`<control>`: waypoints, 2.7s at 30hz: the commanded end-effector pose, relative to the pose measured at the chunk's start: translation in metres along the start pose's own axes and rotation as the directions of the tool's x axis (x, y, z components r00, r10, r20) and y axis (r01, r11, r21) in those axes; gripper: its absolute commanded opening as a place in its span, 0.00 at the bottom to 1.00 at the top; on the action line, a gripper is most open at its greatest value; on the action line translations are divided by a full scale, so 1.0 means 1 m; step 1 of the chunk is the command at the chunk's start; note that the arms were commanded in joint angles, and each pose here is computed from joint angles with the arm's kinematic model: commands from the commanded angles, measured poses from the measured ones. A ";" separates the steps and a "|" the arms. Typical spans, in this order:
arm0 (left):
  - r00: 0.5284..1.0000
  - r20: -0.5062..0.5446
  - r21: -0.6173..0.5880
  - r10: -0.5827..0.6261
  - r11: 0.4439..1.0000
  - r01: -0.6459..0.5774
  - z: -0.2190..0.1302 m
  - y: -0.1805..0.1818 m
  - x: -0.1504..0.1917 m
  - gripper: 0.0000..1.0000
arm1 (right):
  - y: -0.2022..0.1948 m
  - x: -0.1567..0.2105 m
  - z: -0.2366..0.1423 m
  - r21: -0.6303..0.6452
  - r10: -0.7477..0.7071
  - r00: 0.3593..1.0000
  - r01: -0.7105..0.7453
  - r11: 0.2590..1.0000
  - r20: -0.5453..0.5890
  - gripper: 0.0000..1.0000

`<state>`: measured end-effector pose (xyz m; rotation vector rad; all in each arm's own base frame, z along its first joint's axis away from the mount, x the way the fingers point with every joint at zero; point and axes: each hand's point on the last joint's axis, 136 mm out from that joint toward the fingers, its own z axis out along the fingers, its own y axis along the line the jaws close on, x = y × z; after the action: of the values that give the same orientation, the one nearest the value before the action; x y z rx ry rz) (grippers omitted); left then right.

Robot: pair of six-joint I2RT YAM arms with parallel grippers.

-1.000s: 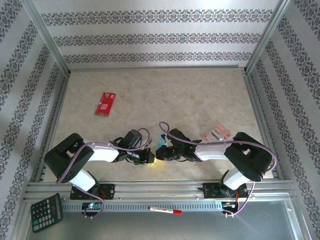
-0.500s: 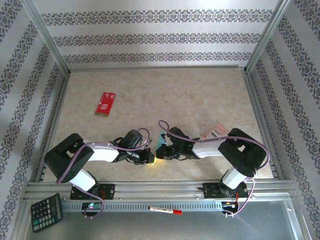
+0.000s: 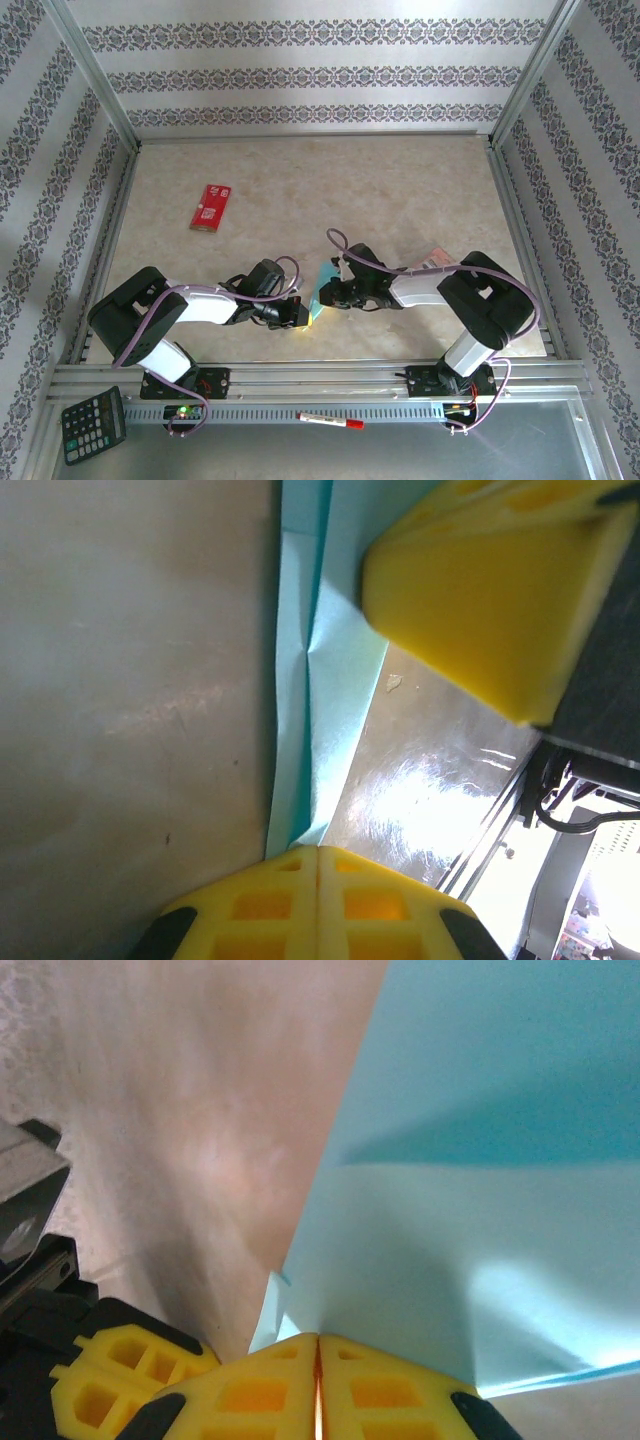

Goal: Fold a paper plane with a square sheet of paper (pick it up from the middle)
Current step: Fold the wing for the fifth time at the center of the table.

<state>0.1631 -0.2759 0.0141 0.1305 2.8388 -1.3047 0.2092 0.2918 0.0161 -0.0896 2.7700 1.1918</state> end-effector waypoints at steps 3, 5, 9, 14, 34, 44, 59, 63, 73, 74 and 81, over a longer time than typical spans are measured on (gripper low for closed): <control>0.983 -0.089 -0.248 -0.158 0.960 0.132 -0.006 0.068 0.047 0.00 | -0.023 -0.017 -0.005 0.069 0.016 1.000 -0.017 0.997 0.024 0.10; 0.983 -0.089 -0.251 -0.158 0.959 0.131 -0.006 0.069 0.047 0.00 | -0.027 -0.021 -0.007 0.078 0.024 0.999 -0.026 0.997 0.027 0.10; 0.984 -0.089 -0.250 -0.157 0.959 0.130 -0.006 0.069 0.047 0.00 | -0.036 -0.033 -0.013 0.090 0.038 0.998 -0.042 0.995 0.047 0.10; 0.984 -0.088 -0.250 -0.157 0.959 0.131 -0.006 0.069 0.047 0.00 | -0.048 -0.050 -0.021 0.101 0.058 0.996 -0.066 0.993 0.072 0.10; 0.985 -0.066 -0.233 -0.157 0.963 0.138 -0.006 0.061 0.039 0.00 | -0.002 -0.066 -0.066 0.009 0.003 0.989 -0.005 1.000 0.147 0.11; 0.985 -0.057 -0.228 -0.164 0.963 0.147 -0.005 0.060 0.037 0.00 | 0.029 0.007 -0.024 -0.016 -0.039 0.997 0.041 0.999 0.067 0.11; 0.985 -0.065 -0.228 -0.163 0.963 0.144 -0.004 0.061 0.037 0.00 | 0.020 0.030 0.018 -0.018 -0.013 0.999 0.012 1.000 -0.034 0.10; 0.984 -0.068 -0.234 -0.165 0.961 0.145 -0.004 0.063 0.039 0.00 | 0.005 0.024 0.016 0.007 0.013 0.999 -0.013 1.000 -0.032 0.09; 0.984 -0.072 -0.242 -0.165 0.960 0.143 -0.004 0.066 0.041 0.00 | -0.027 -0.015 0.000 0.032 0.073 0.997 -0.074 0.997 0.026 0.09; 0.983 -0.074 -0.242 -0.167 0.959 0.145 -0.004 0.066 0.042 0.00 | -0.030 -0.020 -0.003 0.034 0.083 0.996 -0.084 0.996 0.034 0.09; 0.984 -0.074 -0.240 -0.162 0.961 0.141 -0.005 0.065 0.042 0.00 | -0.063 -0.056 -0.019 0.065 0.186 0.978 -0.192 0.979 0.098 0.09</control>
<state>0.1625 -0.2728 0.0138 0.1099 2.8477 -1.2833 0.2439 0.2690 0.0151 0.1105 2.7740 1.3047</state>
